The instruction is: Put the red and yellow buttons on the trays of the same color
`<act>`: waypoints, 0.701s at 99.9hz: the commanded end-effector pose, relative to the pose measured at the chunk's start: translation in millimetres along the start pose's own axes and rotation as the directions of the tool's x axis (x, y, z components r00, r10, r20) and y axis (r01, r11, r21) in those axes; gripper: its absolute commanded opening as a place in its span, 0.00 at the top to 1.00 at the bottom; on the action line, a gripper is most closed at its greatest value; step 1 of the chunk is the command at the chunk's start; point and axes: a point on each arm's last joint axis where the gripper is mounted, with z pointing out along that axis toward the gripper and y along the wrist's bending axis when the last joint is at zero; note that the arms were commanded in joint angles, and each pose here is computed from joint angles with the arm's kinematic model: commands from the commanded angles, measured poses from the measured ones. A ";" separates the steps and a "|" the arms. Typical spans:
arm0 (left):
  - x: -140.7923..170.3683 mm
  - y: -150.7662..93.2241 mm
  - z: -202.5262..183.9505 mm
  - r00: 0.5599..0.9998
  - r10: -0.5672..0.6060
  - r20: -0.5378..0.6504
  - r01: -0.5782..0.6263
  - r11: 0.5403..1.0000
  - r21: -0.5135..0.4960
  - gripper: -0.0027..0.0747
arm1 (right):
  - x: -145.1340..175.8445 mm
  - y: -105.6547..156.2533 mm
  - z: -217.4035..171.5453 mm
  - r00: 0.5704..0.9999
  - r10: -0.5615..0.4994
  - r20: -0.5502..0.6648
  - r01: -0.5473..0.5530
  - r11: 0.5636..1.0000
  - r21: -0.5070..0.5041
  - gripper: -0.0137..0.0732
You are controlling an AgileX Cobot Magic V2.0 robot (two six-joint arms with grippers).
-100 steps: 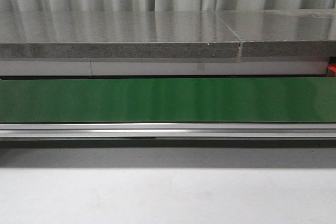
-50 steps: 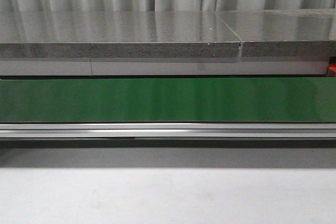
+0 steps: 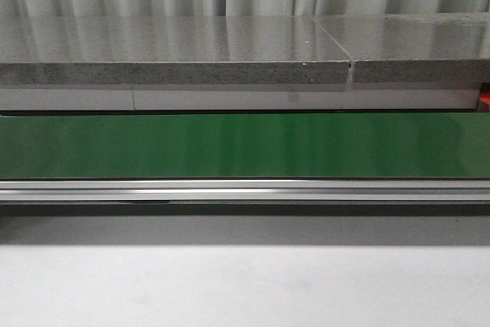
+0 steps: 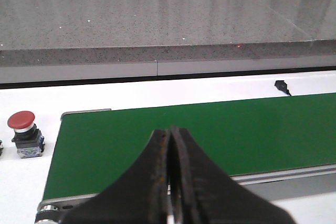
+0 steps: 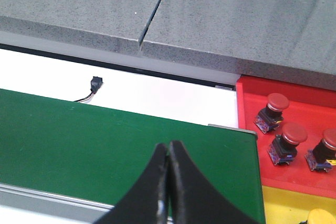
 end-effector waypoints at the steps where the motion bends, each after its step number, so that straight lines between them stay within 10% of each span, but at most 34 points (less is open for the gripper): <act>1: -15.2 -1.2 -3.0 0.995 -0.010 0.095 0.009 1.000 0.012 0.99 | -12.9 -2.6 -3.6 0.997 -0.007 0.082 0.005 1.000 0.029 0.92; 32: -15.2 -1.1 -3.0 0.995 -0.008 0.095 0.007 1.000 0.011 0.94 | -12.9 -2.6 -3.6 0.997 -0.007 0.082 0.005 1.000 0.029 0.92; 59: -14.4 -1.1 -2.9 0.996 -0.008 0.087 0.007 1.000 0.011 0.25 | -12.9 -2.6 -3.6 0.997 -0.007 0.082 0.005 1.000 0.029 0.92; 70: -14.0 -1.1 -2.9 0.997 -0.008 0.082 0.007 1.000 0.011 0.15 | -12.9 -2.6 -3.6 0.997 -0.007 0.082 0.005 1.000 0.029 0.92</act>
